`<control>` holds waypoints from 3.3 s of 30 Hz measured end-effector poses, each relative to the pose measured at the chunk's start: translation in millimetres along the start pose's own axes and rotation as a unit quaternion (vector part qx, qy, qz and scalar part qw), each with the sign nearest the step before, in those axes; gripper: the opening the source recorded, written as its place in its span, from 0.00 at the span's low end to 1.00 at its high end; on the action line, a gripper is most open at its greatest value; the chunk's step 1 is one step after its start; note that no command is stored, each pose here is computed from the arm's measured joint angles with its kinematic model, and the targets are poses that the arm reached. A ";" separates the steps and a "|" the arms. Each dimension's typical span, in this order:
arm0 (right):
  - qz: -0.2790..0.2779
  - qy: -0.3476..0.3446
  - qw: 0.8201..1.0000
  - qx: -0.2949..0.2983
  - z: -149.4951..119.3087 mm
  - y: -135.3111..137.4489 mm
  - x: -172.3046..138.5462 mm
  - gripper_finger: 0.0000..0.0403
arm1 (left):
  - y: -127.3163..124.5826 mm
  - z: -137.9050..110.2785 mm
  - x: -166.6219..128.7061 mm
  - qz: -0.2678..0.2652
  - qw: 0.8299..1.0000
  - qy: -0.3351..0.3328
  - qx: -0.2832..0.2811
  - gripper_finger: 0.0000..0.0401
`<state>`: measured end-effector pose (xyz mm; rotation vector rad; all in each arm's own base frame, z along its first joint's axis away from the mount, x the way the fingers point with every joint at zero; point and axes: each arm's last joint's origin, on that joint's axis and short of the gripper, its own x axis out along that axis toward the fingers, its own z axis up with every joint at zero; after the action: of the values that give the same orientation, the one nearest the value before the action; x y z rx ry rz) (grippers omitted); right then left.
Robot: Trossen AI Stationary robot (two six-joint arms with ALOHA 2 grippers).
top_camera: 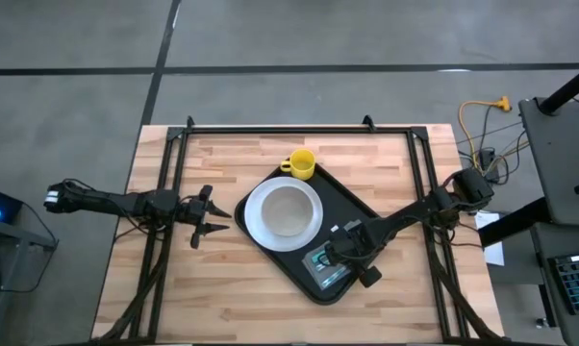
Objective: Set up tray
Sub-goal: Put the white and blue knife to the right of the white and blue fork on the gray napkin on the black tray, then return to Home Position
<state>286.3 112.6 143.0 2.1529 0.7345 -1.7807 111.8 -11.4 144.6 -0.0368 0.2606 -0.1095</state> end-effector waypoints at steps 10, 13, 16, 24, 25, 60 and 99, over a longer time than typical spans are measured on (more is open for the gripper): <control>0.003 0.005 1.000 0.009 -0.1 -0.2 -3.1 0.08 | 0.0 0.0 0.0 0.000 1.000 0.000 0.000 0.34; 0.003 0.005 1.000 0.014 0.0 -0.3 -4.0 0.08 | 0.0 0.0 0.0 0.000 1.000 0.000 0.000 0.34; 0.003 0.004 1.000 0.021 0.4 -0.5 -4.5 0.08 | 0.0 0.0 0.0 0.000 1.000 0.000 0.000 0.34; 0.003 0.003 1.000 0.020 0.5 -0.5 -4.5 0.08 | 0.0 0.0 0.0 0.000 1.000 0.000 0.000 0.34; 0.002 0.003 1.000 0.019 0.6 -0.6 -4.5 0.08 | 0.0 0.0 0.0 0.000 1.000 0.000 0.000 0.34; 0.006 0.022 1.000 -0.007 -1.9 -0.5 -12.3 0.36 | 0.0 0.0 0.0 0.000 1.000 0.000 0.000 0.34; 0.045 -0.065 0.996 -0.030 19.0 33.4 -5.1 0.32 | 0.0 0.0 0.0 0.000 1.000 0.000 0.000 0.34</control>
<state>287.3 74.0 139.6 1.9785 0.6400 -1.8084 111.8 -11.4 144.6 -0.0368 0.2604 -0.1095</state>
